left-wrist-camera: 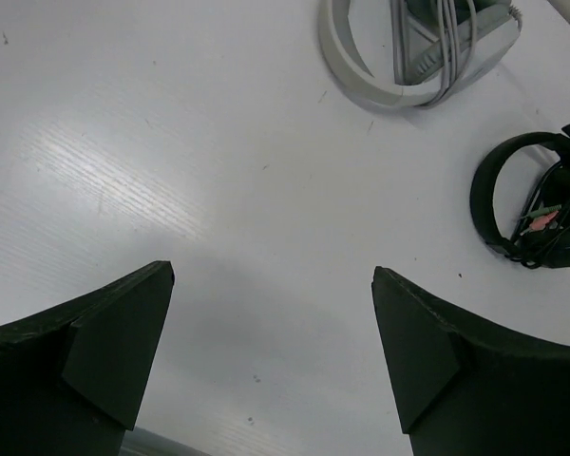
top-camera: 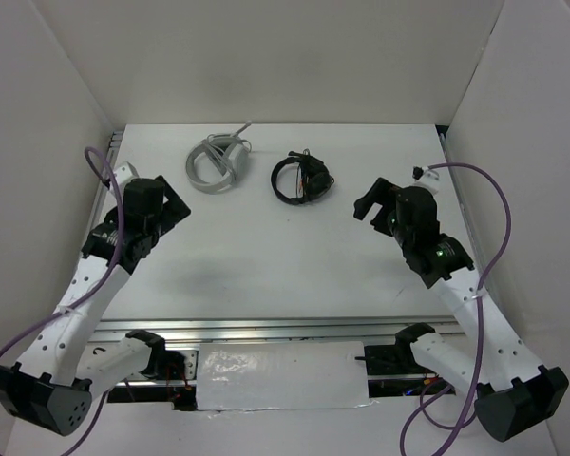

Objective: Wrap the headphones

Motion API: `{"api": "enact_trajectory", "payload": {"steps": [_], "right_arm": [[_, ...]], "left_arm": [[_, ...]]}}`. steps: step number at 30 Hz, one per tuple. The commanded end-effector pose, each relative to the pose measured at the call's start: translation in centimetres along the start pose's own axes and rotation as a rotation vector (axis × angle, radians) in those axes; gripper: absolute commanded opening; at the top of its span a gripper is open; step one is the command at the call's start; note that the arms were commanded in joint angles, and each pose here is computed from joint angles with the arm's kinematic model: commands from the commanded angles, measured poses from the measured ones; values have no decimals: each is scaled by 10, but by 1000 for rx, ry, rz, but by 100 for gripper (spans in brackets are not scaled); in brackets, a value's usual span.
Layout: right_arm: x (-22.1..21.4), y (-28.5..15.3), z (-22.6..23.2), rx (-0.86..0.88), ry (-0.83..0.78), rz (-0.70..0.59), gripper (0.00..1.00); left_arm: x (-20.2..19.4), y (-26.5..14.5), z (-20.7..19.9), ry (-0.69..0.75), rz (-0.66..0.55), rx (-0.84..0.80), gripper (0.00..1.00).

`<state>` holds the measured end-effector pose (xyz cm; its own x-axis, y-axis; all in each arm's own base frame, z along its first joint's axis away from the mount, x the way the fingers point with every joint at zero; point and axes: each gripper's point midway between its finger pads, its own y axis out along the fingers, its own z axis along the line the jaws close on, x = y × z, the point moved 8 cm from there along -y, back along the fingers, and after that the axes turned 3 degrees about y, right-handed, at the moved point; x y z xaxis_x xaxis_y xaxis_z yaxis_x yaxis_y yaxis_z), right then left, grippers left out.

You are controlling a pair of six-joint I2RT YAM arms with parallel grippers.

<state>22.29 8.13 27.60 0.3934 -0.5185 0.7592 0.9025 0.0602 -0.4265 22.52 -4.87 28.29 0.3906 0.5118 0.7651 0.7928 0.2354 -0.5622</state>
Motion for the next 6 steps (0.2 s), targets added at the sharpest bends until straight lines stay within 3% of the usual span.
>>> {"api": "enact_trajectory", "payload": {"steps": [1,6], "right_arm": [[-5,-3,-8,-33,23,-8,100],[-5,-4,-10,-36,33,-33,100]], "left_arm": [[2,0,4,-63,-2,19,99],[1,7,6,-68,39,20,99]]}}
